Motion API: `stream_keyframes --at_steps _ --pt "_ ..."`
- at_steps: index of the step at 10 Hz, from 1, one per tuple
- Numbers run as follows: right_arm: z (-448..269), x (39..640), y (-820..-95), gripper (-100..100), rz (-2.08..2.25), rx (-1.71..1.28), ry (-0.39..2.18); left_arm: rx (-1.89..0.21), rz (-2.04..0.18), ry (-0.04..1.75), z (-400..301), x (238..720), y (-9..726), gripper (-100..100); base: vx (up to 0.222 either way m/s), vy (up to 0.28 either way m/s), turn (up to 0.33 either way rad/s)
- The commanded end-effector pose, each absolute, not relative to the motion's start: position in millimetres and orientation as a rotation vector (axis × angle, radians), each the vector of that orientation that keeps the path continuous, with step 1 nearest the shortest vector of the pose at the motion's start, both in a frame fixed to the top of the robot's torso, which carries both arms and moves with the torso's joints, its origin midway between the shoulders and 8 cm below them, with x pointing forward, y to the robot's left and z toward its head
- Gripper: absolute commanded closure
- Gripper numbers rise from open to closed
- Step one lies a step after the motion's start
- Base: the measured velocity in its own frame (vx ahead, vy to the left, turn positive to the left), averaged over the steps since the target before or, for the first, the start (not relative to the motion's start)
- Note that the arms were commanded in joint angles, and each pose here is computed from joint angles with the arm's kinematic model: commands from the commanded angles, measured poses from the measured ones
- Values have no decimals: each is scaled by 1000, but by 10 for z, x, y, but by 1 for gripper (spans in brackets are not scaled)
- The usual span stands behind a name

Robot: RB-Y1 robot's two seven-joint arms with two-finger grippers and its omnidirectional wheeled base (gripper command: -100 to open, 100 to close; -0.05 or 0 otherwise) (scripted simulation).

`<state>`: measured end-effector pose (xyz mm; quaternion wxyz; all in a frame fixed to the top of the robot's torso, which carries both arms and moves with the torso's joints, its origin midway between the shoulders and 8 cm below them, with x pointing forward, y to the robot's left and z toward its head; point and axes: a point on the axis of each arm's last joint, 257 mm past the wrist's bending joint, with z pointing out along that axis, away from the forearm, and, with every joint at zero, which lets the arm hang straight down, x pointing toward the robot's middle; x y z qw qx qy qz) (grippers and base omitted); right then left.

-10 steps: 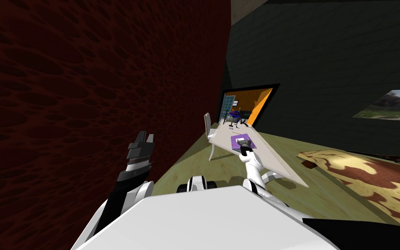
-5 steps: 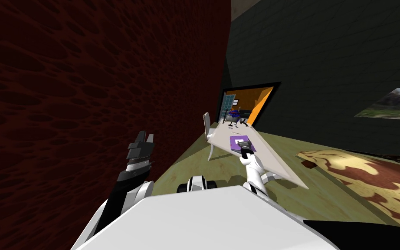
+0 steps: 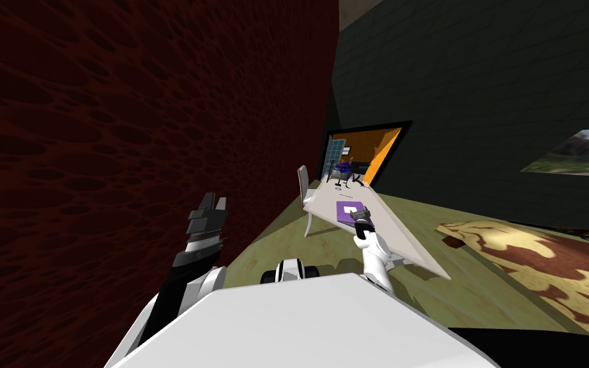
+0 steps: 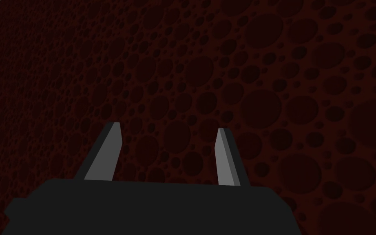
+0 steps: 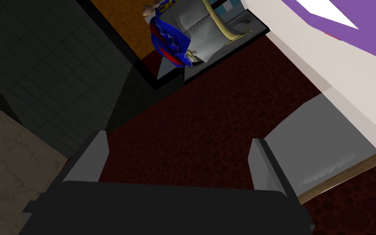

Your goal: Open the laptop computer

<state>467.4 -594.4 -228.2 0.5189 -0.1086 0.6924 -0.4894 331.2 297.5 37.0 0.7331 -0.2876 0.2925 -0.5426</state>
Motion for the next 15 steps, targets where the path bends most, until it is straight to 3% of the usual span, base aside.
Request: stream_keyframes --at_steps 1,8,15 --pt "-2218 4545 -5996 -100 -1253 -348 1641 -633 -1193 643 370 3312 2975 0 16 -66 -2" --pt "-1983 4251 -6179 -100 -1453 -565 1574 -633 -1193 643 370 3312 2975 0 7 -64 -2" --pt "-2548 4048 -5684 -100 -1426 -646 1635 -633 -1193 643 370 3312 2975 0 6 -51 -2"
